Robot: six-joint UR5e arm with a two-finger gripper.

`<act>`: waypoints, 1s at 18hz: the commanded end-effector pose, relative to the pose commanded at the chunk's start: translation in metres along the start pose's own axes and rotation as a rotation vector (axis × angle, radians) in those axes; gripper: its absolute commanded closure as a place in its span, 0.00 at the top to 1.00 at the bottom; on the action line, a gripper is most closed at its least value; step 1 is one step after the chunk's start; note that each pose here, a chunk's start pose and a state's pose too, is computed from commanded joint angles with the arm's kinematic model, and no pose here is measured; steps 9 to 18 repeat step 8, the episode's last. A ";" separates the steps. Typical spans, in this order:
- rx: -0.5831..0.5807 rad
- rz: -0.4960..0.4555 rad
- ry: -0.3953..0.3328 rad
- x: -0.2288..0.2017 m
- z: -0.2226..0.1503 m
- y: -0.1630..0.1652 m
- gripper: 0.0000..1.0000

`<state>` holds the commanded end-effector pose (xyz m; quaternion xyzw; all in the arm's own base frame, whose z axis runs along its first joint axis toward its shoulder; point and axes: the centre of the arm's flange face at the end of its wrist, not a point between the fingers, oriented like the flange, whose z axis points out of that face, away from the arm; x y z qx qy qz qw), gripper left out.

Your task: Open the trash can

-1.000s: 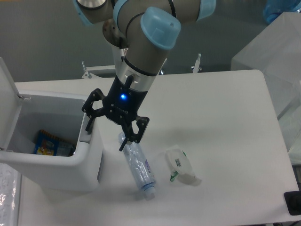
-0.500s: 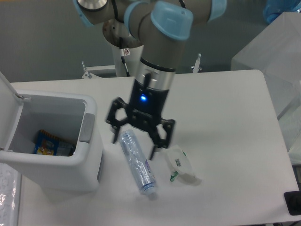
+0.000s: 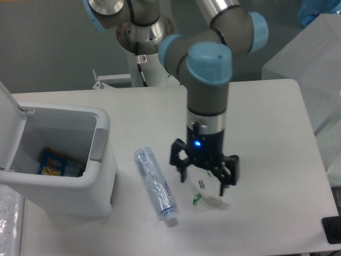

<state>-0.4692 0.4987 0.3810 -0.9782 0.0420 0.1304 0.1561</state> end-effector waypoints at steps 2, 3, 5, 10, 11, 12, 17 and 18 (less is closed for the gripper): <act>-0.015 0.068 0.015 0.001 0.007 0.009 1.00; -0.024 0.115 0.021 0.000 0.012 0.011 1.00; -0.078 0.176 0.013 -0.003 0.016 0.017 1.00; -0.125 0.203 0.046 0.000 0.020 0.022 1.00; -0.125 0.203 0.046 0.000 0.020 0.022 1.00; -0.125 0.203 0.046 0.000 0.020 0.022 1.00; -0.125 0.203 0.046 0.000 0.020 0.022 1.00; -0.125 0.203 0.046 0.000 0.020 0.022 1.00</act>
